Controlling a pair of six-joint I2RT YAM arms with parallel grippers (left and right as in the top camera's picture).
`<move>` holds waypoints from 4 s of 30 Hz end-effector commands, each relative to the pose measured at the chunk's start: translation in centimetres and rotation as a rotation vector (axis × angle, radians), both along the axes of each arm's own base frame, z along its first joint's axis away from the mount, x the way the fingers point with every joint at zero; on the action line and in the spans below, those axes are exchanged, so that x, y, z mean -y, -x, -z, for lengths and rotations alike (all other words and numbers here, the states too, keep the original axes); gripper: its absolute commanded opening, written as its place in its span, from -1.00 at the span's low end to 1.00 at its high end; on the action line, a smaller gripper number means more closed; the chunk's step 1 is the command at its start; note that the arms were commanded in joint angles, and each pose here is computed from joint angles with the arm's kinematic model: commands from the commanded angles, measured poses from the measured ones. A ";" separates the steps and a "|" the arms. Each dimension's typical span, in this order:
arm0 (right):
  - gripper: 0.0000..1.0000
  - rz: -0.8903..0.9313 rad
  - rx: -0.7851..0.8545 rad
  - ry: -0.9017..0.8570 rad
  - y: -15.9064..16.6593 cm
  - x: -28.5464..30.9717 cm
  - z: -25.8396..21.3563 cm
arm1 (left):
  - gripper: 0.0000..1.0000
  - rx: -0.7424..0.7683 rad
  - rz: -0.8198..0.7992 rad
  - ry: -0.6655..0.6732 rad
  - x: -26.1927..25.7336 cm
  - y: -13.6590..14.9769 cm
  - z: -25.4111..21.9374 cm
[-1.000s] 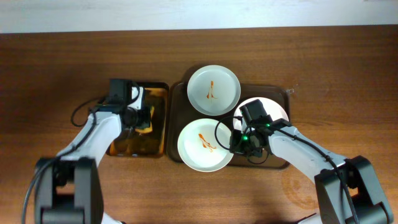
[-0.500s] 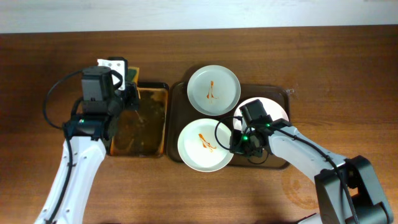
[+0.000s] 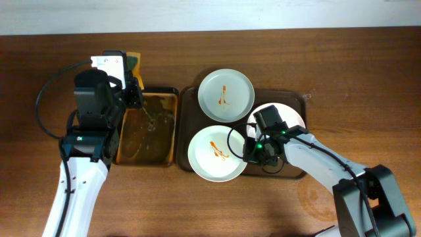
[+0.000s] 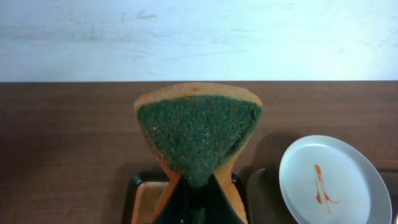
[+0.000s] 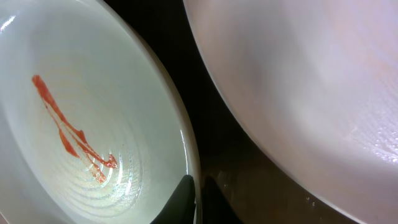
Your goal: Clean dirty plates on tray and stack at the side
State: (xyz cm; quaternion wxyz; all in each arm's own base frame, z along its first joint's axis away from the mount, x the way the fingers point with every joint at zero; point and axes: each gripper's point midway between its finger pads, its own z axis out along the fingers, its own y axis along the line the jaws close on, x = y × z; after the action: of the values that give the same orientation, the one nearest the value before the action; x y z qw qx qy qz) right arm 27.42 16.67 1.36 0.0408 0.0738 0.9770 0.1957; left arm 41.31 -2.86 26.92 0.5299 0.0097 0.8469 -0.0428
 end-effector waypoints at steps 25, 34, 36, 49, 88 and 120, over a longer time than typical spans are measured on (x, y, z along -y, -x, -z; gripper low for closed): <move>-0.83 -0.007 0.018 0.011 -0.5 -0.2 -0.2 | -1.00 -0.674 0.137 0.055 7.1 3.6 18.5; -0.83 -0.007 0.014 0.012 -0.4 -0.1 -0.2 | -1.00 -0.821 0.512 0.278 20.8 9.3 18.2; -0.83 -0.007 0.014 0.013 -0.4 -0.1 -0.2 | -1.00 -0.912 0.615 0.371 23.7 11.3 19.1; -0.83 -0.007 0.013 0.012 -0.4 -0.1 -0.2 | -1.00 -1.085 0.652 0.472 25.6 12.9 24.4; -0.92 -0.042 0.134 0.128 -1.5 1.9 -3.1 | -1.00 -0.727 -0.086 0.123 3.1 4.7 16.1; -0.92 -0.184 0.923 0.905 -6.5 -0.3 -19.4 | -1.00 -0.865 -0.173 0.088 0.7 4.8 21.5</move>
State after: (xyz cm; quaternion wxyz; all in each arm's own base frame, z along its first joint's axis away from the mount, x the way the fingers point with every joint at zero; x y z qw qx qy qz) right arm 33.93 15.01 21.14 0.4665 -0.1290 0.8255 -0.2905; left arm 36.17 -3.81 5.48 0.1255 -0.1059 0.9857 -0.0385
